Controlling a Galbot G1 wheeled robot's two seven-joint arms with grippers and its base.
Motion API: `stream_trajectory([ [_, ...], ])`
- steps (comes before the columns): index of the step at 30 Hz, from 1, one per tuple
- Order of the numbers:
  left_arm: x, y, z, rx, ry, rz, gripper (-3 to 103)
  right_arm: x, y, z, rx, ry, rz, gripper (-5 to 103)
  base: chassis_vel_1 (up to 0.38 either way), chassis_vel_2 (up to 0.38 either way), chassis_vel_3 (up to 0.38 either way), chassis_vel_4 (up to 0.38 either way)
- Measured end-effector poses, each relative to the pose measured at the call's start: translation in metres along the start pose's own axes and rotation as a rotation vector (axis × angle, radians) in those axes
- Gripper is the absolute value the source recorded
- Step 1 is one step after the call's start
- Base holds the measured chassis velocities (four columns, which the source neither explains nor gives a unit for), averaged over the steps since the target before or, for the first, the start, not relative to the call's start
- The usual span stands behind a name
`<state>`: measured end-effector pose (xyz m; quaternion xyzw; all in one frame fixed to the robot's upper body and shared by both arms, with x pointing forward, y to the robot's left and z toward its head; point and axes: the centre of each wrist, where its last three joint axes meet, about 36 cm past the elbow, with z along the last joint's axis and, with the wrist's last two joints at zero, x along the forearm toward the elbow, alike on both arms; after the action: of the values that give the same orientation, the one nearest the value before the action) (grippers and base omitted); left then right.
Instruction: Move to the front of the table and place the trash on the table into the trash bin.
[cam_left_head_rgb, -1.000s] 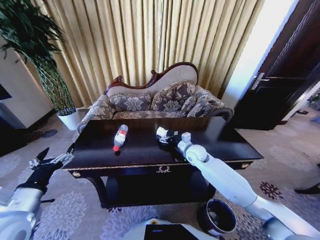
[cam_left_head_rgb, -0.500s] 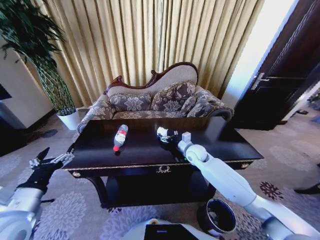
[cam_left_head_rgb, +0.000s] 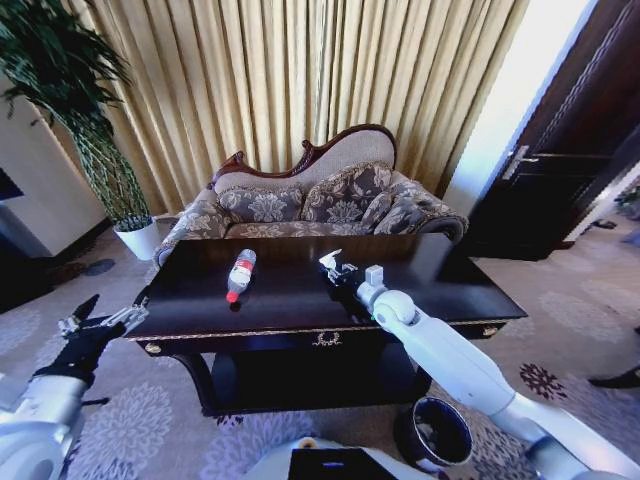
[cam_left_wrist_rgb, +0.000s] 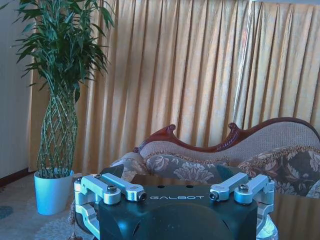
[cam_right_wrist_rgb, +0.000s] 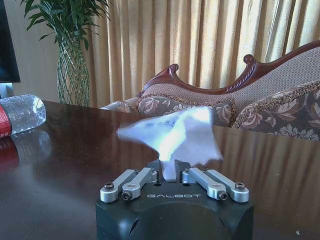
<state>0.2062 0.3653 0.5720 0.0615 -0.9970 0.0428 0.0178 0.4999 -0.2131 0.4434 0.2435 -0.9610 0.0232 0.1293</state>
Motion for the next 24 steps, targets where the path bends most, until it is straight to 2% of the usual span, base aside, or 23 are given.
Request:
stream_trajectory([
  [3,0.0,0.0,0.0,-0.002,-0.003,-0.001,100,0.001,-0.001,0.0,-0.003,-0.003,0.005,5,0.0,0.0,0.0,0.0],
  [6,0.0,0.0,-0.001,-0.003,-0.004,-0.001,100,0.002,-0.002,-0.001,-0.005,-0.007,0.009,1,0.0,0.0,0.0,0.0],
  [17,0.0,0.0,-0.001,-0.002,-0.008,-0.002,100,0.022,-0.015,-0.014,-0.027,-0.062,0.05,0,0.0,0.0,0.0,0.0],
  [20,-0.001,0.0,-0.001,0.001,-0.011,-0.002,100,0.034,-0.02,-0.022,-0.05,-0.094,0.08,0,0.0,0.0,0.0,0.0],
  [22,-0.001,0.0,-0.001,0.007,-0.013,-0.003,100,0.053,-0.025,-0.03,-0.091,-0.136,0.126,0,0.0,0.0,0.0,0.0],
  [24,-0.001,0.0,-0.002,0.009,-0.014,-0.002,100,0.061,-0.028,-0.032,-0.097,-0.151,0.145,0,0.0,0.0,0.0,0.0],
])
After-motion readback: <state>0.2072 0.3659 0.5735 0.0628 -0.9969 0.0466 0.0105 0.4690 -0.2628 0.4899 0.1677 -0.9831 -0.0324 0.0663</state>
